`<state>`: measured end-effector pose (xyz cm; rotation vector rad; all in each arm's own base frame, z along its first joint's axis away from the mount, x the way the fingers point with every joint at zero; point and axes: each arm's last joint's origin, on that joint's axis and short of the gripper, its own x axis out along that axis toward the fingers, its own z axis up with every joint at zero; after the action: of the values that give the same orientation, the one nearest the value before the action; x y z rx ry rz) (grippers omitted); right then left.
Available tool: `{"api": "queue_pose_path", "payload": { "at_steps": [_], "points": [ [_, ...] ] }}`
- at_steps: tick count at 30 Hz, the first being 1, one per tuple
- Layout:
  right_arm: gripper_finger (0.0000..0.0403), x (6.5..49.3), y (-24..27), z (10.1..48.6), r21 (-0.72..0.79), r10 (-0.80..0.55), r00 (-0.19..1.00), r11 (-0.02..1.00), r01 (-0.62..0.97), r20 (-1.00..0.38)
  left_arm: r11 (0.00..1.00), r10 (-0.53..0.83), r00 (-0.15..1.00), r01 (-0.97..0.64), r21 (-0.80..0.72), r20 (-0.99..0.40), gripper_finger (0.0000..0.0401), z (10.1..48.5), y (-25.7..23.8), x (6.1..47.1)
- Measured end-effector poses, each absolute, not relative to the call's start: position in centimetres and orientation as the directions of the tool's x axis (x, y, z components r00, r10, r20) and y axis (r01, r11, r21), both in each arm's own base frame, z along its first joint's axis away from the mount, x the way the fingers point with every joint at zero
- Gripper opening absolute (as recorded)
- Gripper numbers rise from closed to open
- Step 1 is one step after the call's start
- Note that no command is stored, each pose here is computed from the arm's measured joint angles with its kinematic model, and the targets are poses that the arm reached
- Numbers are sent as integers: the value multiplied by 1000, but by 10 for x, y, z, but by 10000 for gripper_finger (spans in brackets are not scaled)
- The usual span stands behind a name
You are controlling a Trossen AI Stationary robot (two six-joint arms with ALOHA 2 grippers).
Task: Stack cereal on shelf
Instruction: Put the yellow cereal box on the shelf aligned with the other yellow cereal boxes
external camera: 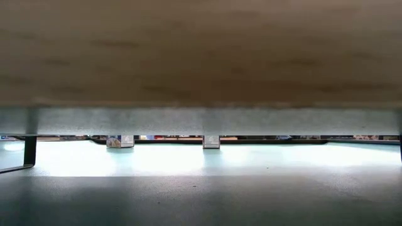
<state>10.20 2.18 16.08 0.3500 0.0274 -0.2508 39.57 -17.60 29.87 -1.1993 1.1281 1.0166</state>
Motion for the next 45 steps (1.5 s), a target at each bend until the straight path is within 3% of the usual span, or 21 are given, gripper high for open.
{"api": "queue_pose_path", "payload": {
  "at_steps": [21, 35, 45],
  "points": [
    [400, 102, 22, 161, 336, -238, 969, 909, 248, -69, 67, 7, 202, -977, -202, -979, 283, 289, -185, 407],
    [400, 102, 22, 161, 336, -239, 969, 909, 248, -69, 85, 37, 200, -977, -197, -979, 392, 282, -185, 409],
    [400, 102, 22, 161, 336, -239, 969, 909, 248, -69, 158, 117, 255, -959, -236, -960, 382, 294, -181, 407]
  ]
}}
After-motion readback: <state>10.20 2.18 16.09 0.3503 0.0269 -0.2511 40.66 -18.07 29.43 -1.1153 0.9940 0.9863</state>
